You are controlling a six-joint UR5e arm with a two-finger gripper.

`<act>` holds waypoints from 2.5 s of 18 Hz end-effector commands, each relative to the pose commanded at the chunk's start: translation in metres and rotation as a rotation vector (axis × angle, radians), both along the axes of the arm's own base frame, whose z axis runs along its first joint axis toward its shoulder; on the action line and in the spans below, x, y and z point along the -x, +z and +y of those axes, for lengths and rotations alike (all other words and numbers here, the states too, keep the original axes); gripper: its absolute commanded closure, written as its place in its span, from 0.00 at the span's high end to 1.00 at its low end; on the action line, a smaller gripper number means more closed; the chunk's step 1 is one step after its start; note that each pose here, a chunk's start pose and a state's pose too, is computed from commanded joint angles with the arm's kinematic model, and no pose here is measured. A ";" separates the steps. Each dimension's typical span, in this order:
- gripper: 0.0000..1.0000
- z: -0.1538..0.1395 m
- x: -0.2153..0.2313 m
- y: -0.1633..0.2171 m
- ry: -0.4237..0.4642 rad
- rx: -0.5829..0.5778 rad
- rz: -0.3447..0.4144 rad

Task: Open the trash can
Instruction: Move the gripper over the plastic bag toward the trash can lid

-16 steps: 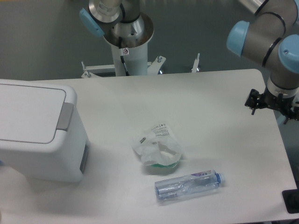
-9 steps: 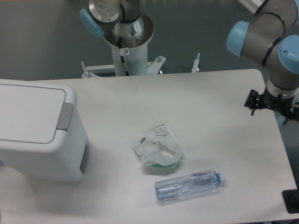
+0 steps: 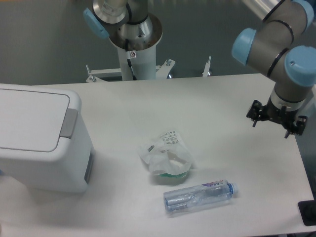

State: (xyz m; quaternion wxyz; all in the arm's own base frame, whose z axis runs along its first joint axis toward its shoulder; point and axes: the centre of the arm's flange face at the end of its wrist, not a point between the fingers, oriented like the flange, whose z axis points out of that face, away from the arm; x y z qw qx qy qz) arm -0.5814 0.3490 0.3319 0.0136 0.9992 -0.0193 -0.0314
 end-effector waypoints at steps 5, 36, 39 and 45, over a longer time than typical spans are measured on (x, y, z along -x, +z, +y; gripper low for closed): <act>1.00 0.011 -0.015 0.000 -0.008 -0.029 -0.019; 1.00 0.222 -0.266 0.140 0.367 -0.360 -0.465; 1.00 0.223 -0.285 0.145 0.370 -0.366 -0.487; 1.00 0.225 -0.295 0.153 0.373 -0.372 -0.489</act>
